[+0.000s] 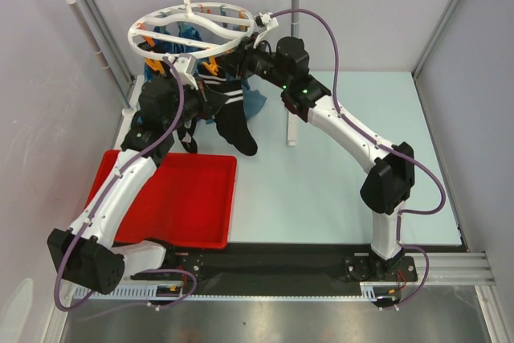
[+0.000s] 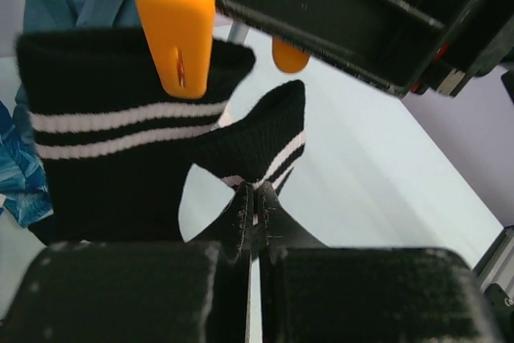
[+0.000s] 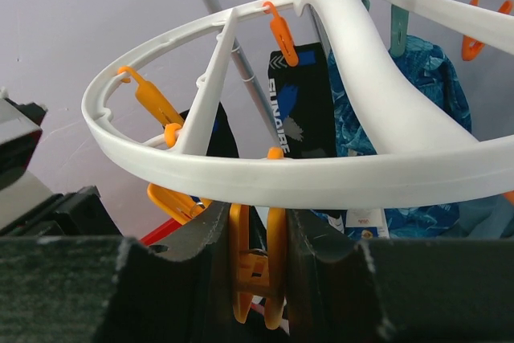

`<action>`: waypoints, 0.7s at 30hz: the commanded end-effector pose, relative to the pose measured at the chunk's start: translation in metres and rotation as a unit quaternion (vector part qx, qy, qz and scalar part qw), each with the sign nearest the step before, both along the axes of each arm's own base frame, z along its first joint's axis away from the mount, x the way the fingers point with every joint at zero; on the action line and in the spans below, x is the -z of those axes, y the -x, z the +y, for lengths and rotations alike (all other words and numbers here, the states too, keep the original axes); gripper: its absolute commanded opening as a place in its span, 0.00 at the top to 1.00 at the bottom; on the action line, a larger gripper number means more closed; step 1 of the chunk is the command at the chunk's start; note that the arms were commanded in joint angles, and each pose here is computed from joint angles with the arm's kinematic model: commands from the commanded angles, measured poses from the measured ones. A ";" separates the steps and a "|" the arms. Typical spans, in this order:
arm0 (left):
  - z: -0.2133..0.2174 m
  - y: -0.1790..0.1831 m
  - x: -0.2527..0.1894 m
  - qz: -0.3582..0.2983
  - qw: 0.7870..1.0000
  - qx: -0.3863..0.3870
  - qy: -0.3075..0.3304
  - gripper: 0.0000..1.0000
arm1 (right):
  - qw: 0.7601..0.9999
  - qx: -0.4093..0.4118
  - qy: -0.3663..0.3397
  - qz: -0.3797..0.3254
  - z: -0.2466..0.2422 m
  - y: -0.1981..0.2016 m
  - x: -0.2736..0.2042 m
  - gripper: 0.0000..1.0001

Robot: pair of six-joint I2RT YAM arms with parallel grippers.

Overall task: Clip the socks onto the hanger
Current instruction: Clamp the sock onto the hanger.

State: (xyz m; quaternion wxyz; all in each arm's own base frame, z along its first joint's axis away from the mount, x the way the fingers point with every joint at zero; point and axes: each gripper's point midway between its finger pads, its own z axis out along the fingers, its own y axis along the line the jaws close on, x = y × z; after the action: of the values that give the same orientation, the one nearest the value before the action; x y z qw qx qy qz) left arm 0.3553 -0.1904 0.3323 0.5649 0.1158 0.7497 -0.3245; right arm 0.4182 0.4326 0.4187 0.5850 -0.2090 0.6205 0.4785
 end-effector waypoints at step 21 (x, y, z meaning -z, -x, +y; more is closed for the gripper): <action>-0.005 -0.013 -0.053 -0.064 0.995 0.048 0.055 1.00 | 0.999 -0.021 -0.030 -0.031 -0.008 0.023 -0.043 1.00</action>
State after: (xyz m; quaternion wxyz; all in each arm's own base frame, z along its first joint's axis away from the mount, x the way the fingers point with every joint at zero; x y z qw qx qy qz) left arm 0.3696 -0.1916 0.3511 0.5722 0.1220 0.7247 -0.3640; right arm 0.4169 0.4332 0.4188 0.5822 -0.2098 0.6203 0.4819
